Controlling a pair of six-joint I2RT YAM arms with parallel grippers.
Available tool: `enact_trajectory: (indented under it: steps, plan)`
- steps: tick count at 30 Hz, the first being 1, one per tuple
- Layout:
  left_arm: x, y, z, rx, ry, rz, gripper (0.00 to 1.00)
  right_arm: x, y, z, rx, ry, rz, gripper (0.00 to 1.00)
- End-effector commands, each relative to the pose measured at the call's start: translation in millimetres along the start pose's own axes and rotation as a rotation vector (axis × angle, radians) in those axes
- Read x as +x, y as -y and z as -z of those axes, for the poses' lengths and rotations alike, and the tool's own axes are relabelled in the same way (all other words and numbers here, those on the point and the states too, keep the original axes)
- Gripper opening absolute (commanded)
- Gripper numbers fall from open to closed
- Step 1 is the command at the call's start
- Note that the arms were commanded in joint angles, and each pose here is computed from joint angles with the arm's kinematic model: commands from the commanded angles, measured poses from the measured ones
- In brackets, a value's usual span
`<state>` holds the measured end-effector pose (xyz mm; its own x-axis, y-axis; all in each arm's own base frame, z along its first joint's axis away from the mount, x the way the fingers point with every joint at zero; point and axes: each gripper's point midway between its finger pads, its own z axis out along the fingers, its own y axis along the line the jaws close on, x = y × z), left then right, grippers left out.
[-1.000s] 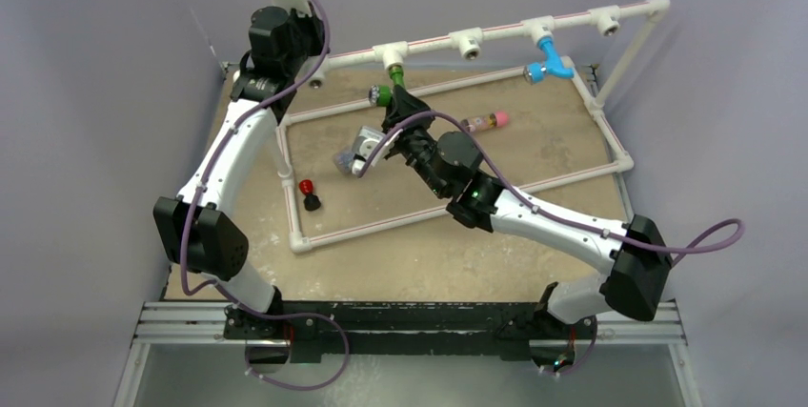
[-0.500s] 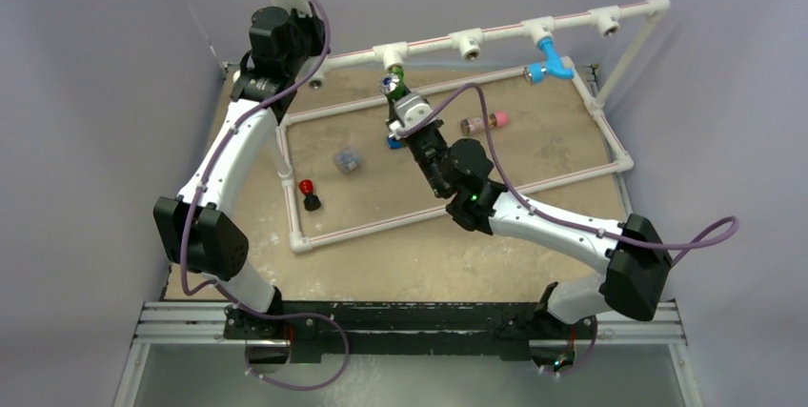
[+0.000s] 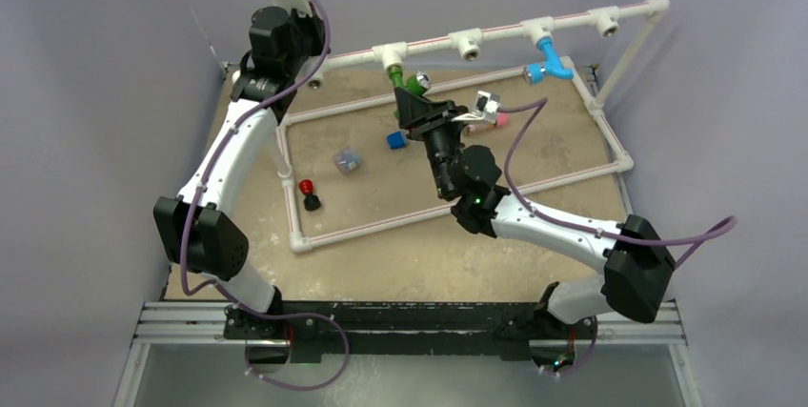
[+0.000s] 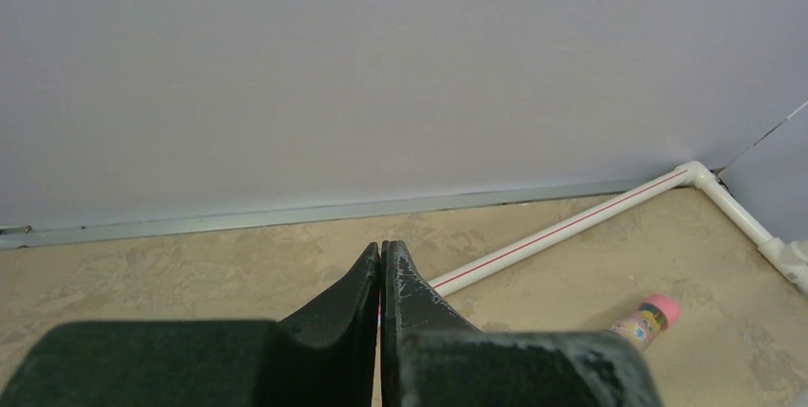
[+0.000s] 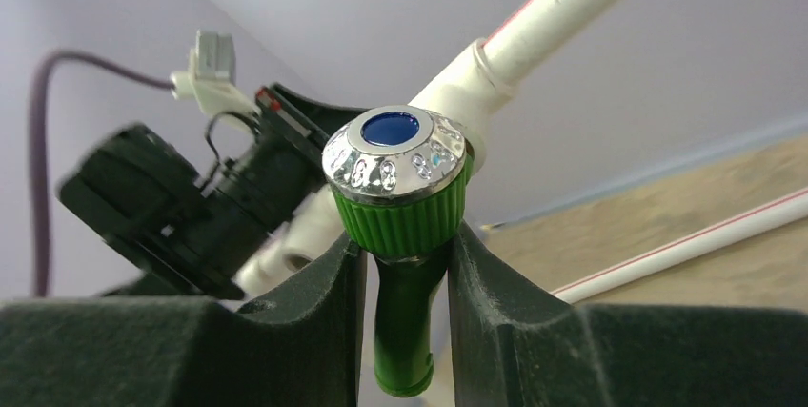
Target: Install the water faucets
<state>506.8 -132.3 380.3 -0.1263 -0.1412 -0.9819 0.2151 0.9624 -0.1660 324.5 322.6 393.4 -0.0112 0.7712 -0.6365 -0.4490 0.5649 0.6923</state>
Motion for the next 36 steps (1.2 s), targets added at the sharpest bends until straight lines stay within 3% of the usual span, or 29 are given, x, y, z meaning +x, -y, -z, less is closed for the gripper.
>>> enact_trajectory:
  steps: [1, 9, 17, 22, 31, 36]
  plan:
    - [126.9, 8.8, 9.8, 0.043, -0.399, -0.005, 0.0, 3.2, -37.2, 13.0, -0.051, -0.054, -0.587, 0.0]
    - [124.5, 11.3, 11.2, 0.055, -0.395, 0.004, 0.0, 20.0, -26.0, 18.5, 0.048, -0.155, -1.035, 0.0]
    - [122.7, 12.5, 13.1, 0.06, -0.391, 0.003, 0.0, 41.4, -19.9, 28.5, 0.061, -0.327, -1.333, 0.0]
    - [123.0, 12.6, 14.5, 0.061, -0.393, 0.001, 0.0, 43.6, -21.0, 32.7, 0.031, -0.365, -1.38, 0.01]
    - [123.5, 11.8, 15.1, 0.06, -0.392, -0.002, 0.0, 35.8, -18.5, 30.7, 0.002, -0.363, -1.256, 0.47]
    - [125.5, 12.0, 14.4, 0.062, -0.395, -0.003, 0.0, 28.4, -13.4, 36.7, -0.022, -0.344, -1.18, 0.56]
